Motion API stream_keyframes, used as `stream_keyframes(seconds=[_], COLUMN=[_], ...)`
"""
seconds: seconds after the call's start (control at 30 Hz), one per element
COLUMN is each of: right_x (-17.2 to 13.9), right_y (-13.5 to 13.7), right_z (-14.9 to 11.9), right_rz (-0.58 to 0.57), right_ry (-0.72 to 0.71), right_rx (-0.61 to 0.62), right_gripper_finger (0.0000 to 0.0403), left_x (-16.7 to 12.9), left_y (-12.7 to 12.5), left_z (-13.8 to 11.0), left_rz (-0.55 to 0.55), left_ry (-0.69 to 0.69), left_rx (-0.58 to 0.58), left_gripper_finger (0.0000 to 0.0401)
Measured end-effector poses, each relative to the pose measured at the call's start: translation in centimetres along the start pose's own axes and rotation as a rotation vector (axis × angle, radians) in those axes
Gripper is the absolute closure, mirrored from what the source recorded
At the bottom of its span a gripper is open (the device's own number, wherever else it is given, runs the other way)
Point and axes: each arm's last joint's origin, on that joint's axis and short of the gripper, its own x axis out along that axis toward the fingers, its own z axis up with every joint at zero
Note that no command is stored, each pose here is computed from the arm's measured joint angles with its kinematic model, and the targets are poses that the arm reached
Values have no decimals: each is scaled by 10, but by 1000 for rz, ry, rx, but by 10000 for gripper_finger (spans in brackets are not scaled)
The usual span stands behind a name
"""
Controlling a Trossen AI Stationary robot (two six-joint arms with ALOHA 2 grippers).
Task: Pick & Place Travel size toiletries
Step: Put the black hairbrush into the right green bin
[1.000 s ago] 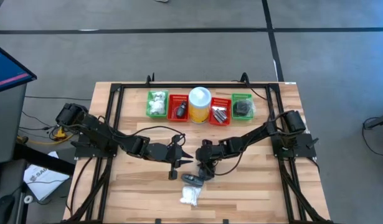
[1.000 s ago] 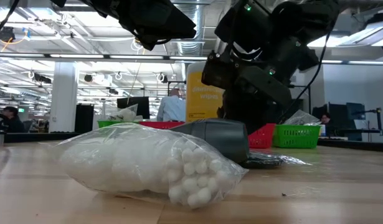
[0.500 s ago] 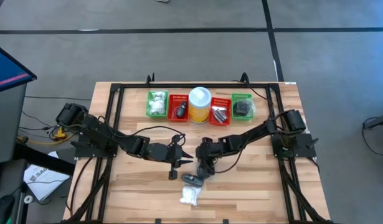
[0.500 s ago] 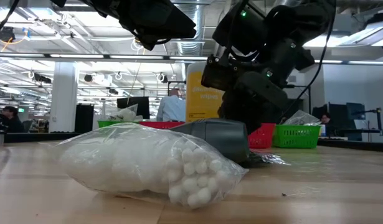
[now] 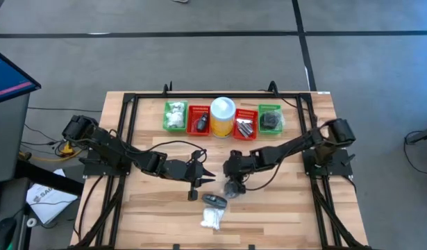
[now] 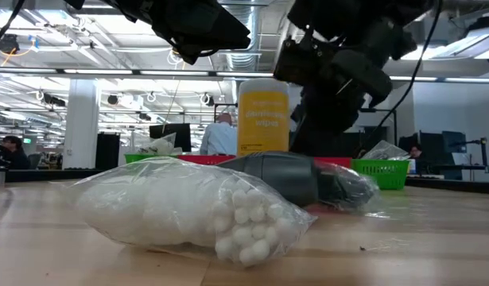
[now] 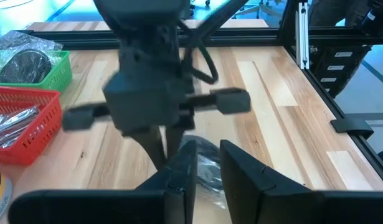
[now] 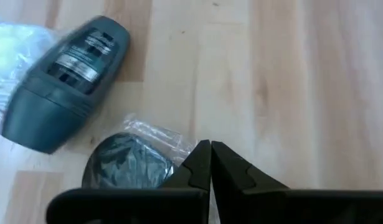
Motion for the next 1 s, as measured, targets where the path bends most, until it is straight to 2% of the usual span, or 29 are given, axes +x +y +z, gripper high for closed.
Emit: stream_keyframes(seconds=[0.47,0.77,1.0], right_x=[-69,-109,-133], right_y=[-7,-15,-33], right_z=[5,0,-5], right_rz=[-195,-314,-404], right_ry=[-6,-6,2], right_rx=[9,75,142], right_gripper_finger=[403,403,403], left_x=[0,0,0], left_y=[0,0,0], left_z=[0,0,0], left_rz=[0,0,0], left_ry=[0,0,0], left_rx=[0,0,0], left_gripper_finger=[342,342,342])
